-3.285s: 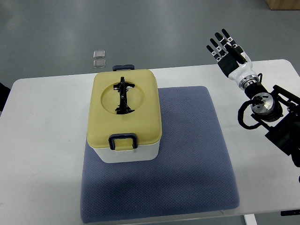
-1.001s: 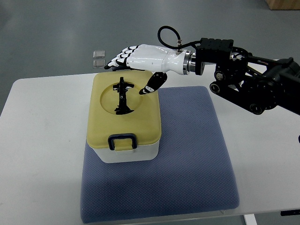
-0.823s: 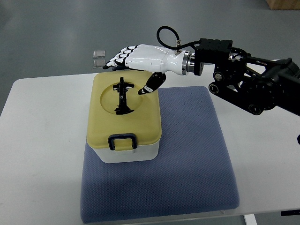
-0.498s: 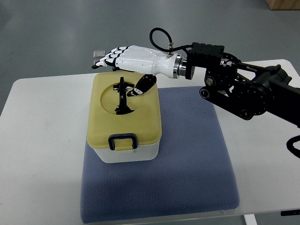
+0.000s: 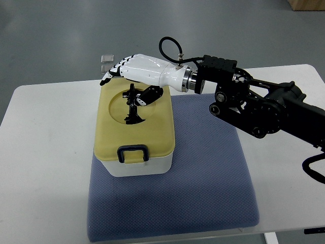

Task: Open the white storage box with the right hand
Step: 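Lift the yellow lid off the white box with the right hand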

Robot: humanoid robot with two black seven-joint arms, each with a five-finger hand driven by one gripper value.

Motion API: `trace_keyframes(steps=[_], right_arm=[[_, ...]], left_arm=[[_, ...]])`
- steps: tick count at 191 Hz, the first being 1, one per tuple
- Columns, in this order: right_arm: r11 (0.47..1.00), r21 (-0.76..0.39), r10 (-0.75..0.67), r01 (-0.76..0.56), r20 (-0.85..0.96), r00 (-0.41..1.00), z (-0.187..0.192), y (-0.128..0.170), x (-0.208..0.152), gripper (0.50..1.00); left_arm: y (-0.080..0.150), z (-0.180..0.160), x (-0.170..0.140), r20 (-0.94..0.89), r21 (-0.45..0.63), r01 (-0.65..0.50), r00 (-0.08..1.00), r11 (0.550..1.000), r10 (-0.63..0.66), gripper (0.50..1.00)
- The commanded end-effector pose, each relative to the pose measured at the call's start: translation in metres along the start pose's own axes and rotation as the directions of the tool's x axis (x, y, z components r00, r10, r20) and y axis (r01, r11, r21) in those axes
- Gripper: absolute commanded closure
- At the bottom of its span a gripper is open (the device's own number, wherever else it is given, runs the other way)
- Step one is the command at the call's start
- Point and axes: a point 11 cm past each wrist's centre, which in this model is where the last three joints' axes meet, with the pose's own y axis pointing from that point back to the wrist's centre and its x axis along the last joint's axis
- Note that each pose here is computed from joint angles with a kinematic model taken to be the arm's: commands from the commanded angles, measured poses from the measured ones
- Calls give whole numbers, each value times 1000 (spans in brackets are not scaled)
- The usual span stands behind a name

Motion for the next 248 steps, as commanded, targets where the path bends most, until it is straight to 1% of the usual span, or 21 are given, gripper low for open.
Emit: trace_keyframes(steps=[1,40,69,94,108,139,171,195,207,222,248], right_arm=[[1000,0,5,-5,-5,1000,0,0,0,1000],[999,0,35,-35,-17,999,0,0,4,1000],[997,15,74,-73,-39,997,-4,-1,14,1000],[993,19,121,-121,-52,991,-4,0,37,1000],[990,16,139,-138,-60,988,-2,6,48,1000],[991,-2,136,-136,-63,989,7,30,63,1000],[990,-51,129,-135,-100,987,25,66,76,1000],[986,-106,118,-130,-118,986,43,98,83,1000],[987,-112,100,-114,-124,987,48,110,80,1000],[985,-147,71,-88,-118,990,61,136,70,1000],[980,-193,33,-53,-109,994,74,167,57,1000]], left_arm=[[0,0,0,0,0,1,1000,1000,-1,500],[0,0,0,0,0,-1,1000,1000,1,500],[0,0,0,0,0,1,1000,1000,-1,500],[0,0,-1,0,0,2,1000,1000,-2,500],[0,0,-1,0,0,2,1000,1000,-2,500],[0,0,-2,2,0,7,1000,1000,-7,500],[0,0,-4,5,0,11,1000,1000,-11,500],[0,0,-4,7,2,17,1000,1000,-17,500],[0,0,-4,7,2,17,1000,1000,-17,500],[0,0,-5,7,2,18,1000,1000,-18,500],[0,-1,-5,10,4,21,1000,1000,-21,500]])
